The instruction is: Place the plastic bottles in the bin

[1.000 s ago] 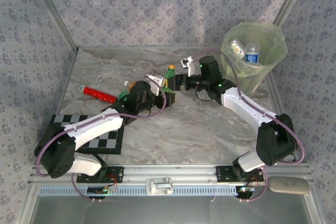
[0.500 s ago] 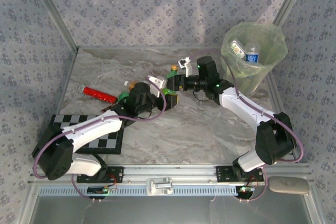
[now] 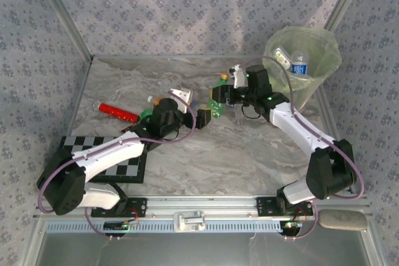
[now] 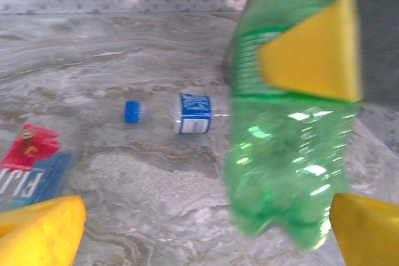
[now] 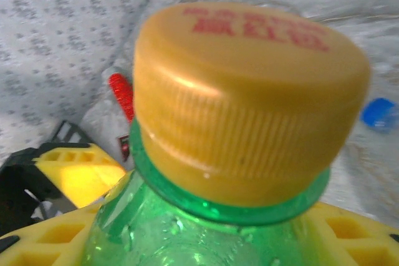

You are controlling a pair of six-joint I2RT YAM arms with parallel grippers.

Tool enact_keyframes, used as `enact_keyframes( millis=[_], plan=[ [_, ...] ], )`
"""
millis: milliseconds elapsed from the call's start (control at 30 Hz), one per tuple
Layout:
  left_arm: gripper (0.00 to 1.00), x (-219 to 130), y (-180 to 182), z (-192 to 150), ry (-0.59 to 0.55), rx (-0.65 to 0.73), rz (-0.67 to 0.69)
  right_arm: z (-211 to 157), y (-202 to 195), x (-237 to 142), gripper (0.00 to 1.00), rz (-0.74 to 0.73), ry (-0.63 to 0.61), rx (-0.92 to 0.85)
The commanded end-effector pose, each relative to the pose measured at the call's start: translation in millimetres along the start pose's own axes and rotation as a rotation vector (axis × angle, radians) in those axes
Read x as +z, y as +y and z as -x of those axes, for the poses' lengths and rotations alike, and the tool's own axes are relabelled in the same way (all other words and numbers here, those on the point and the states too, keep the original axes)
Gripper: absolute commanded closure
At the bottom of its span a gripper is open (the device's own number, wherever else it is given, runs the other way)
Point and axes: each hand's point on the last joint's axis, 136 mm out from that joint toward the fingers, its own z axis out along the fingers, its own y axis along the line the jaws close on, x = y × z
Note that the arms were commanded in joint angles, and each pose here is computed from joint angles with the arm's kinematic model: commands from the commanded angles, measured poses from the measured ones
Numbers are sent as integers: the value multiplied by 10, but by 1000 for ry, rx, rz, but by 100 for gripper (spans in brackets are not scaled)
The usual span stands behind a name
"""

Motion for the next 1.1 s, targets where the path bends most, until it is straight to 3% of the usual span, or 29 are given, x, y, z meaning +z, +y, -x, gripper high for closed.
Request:
enact_keyframes(
  millis=[0, 300, 500, 667, 900, 1067],
  plan=[
    [0, -79, 257, 58, -47, -62, 145, 270, -89, -401, 46, -129, -77, -101],
    [0, -45, 507, -190, -28, -199, 229, 1178, -223, -1401, 46, -366, -346, -277],
    [0, 24, 499, -290, 9, -221, 221, 1679, -513, -2043, 47, -664, -527, -364],
    [0, 13, 502, -329, 25, -215, 222, 1885, -842, -2509, 48, -843, -641, -323],
    [0, 14, 499, -350, 39, -211, 221, 1982, -1303, -3036, 48, -1130, -675, -284],
    [0, 23, 470, -333, 47, -210, 213, 1944, -1674, -3197, 47, -1170, -680, -189]
  ],
)
